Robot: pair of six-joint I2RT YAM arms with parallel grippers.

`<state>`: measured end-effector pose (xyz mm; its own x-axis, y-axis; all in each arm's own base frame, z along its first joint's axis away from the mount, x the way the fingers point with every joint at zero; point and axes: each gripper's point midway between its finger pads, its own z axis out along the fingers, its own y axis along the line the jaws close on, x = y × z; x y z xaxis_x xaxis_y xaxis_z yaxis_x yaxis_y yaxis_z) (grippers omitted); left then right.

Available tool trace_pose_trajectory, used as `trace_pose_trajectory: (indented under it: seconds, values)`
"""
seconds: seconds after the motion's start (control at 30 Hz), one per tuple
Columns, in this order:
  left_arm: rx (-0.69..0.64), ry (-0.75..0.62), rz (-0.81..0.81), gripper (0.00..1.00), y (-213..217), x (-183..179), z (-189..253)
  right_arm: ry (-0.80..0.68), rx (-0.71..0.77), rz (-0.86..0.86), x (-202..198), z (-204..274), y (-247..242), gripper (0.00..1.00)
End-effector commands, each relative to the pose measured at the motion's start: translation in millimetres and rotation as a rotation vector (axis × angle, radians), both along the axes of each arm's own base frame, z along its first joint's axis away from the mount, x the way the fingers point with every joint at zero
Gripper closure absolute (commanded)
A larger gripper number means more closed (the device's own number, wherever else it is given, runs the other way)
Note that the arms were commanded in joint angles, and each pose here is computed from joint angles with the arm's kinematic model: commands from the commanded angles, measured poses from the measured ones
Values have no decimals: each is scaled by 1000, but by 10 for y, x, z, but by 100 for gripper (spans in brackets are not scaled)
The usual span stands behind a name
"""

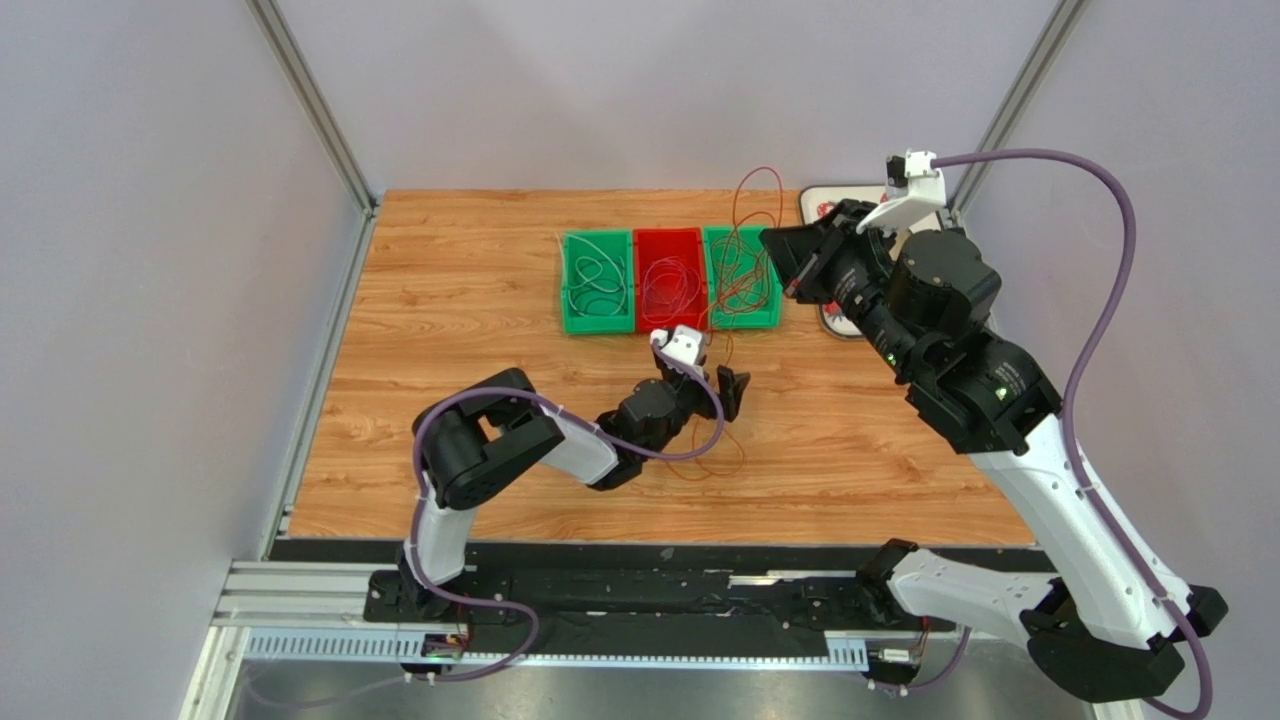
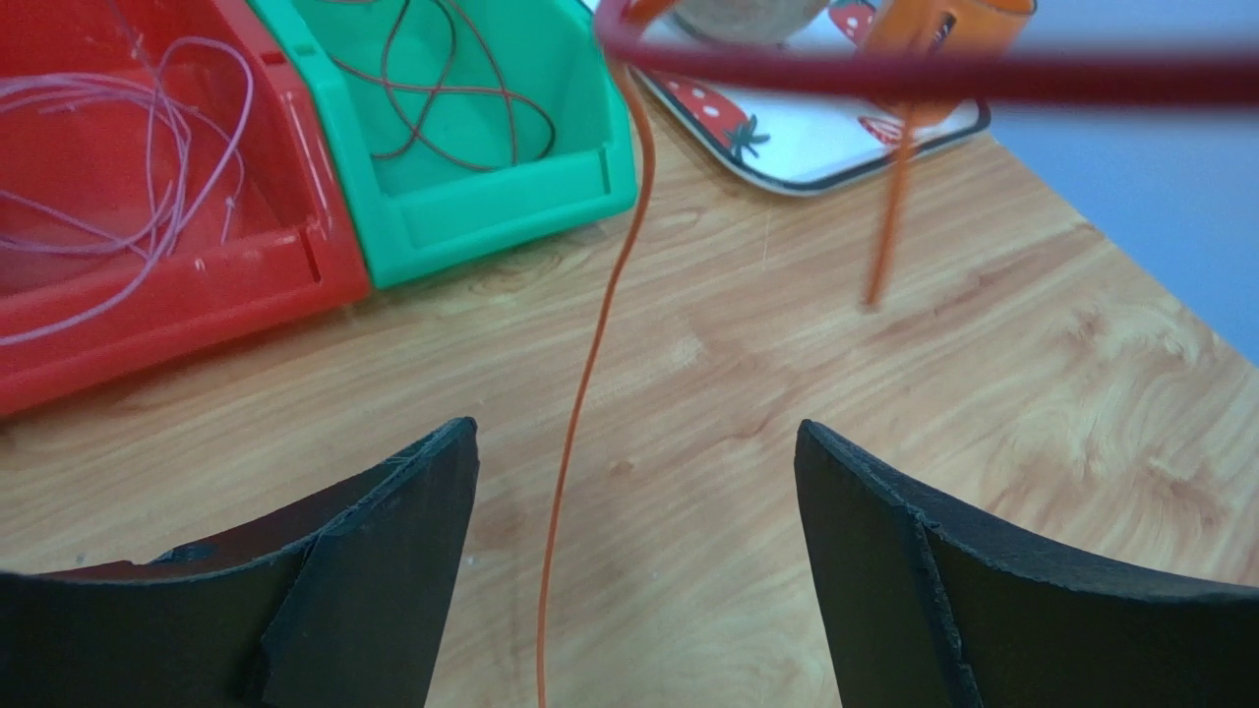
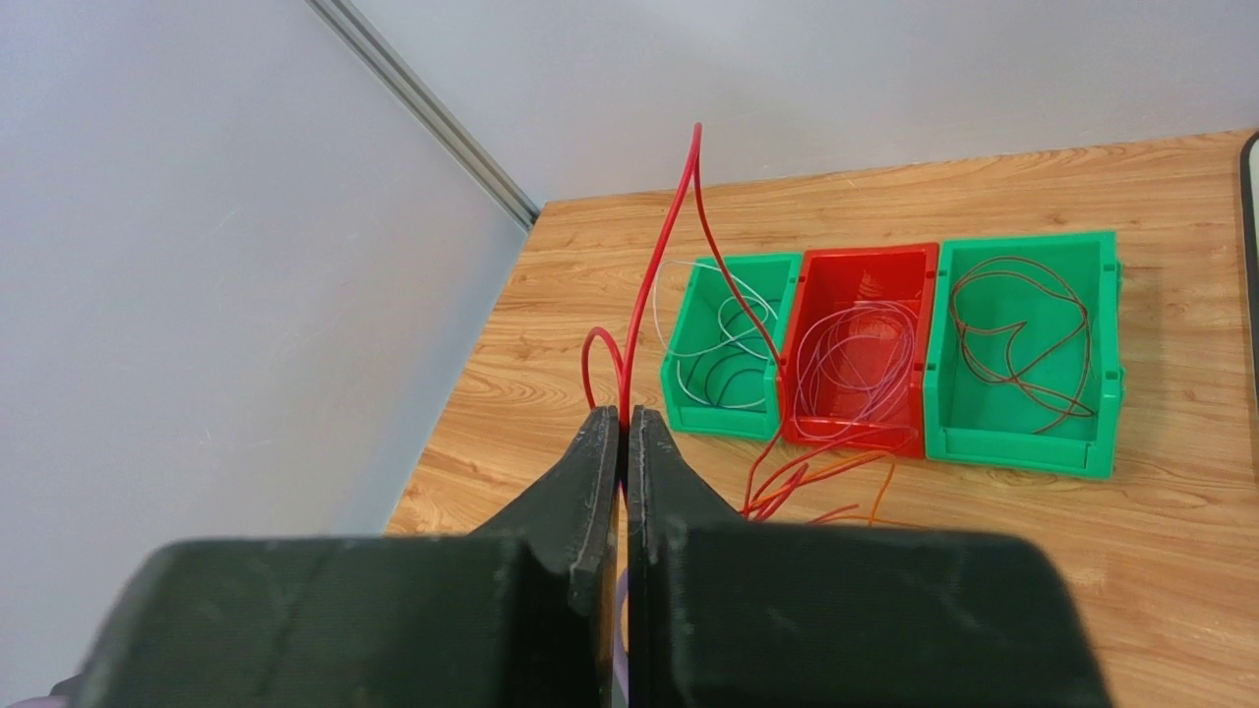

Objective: Untangle the cables

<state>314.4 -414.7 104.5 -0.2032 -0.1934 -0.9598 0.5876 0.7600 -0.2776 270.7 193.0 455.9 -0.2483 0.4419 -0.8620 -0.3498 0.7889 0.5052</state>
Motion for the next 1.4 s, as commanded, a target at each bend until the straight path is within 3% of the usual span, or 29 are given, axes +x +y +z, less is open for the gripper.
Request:
trace_pose_trajectory:
  seconds: [0.0, 0.2, 0.23, 0.27, 0.37, 0.5, 0.77, 0.97, 1.0, 1.07, 1.2, 1.37]
  values:
    - [-74, -77, 45, 14, -102, 124, 361, -26, 46, 17, -104, 173, -36, 100]
    - [-39, -97, 27, 23, -245, 192, 433, -12, 53, 25, -113, 134, -16, 100]
    - [-32, -100, 27, 29, -255, 200, 427, -11, 52, 28, -120, 128, -14, 100]
    - [-26, -105, 28, 45, -263, 212, 415, -9, 52, 27, -120, 122, -20, 100]
    - [-24, -108, 36, 76, -285, 242, 440, -8, 55, 27, -131, 114, -28, 100]
    - [-18, -101, 48, 98, -295, 271, 446, -3, 57, 33, -148, 101, -23, 100]
    - [-56, -82, 26, 100, -115, 102, 619, -10, 36, -7, -142, 80, -117, 100]
    - [-86, 44, 44, 100, 352, -210, 481, -42, -15, -83, -102, 180, -287, 100]
    - [-40, 91, 56, 100, 505, -292, 279, -45, -27, -127, -68, 217, -365, 100]
    - [-63, 114, 83, 100, 685, -373, 363, -56, -59, -171, -35, 250, -449, 100]
    - [71, 177, 144, 100, 1147, -541, 86, -90, -87, -251, 6, 442, -636, 100]
    - [125, 266, 215, 100, 1552, -482, -255, -167, -71, -313, -2, 871, -816, 100]
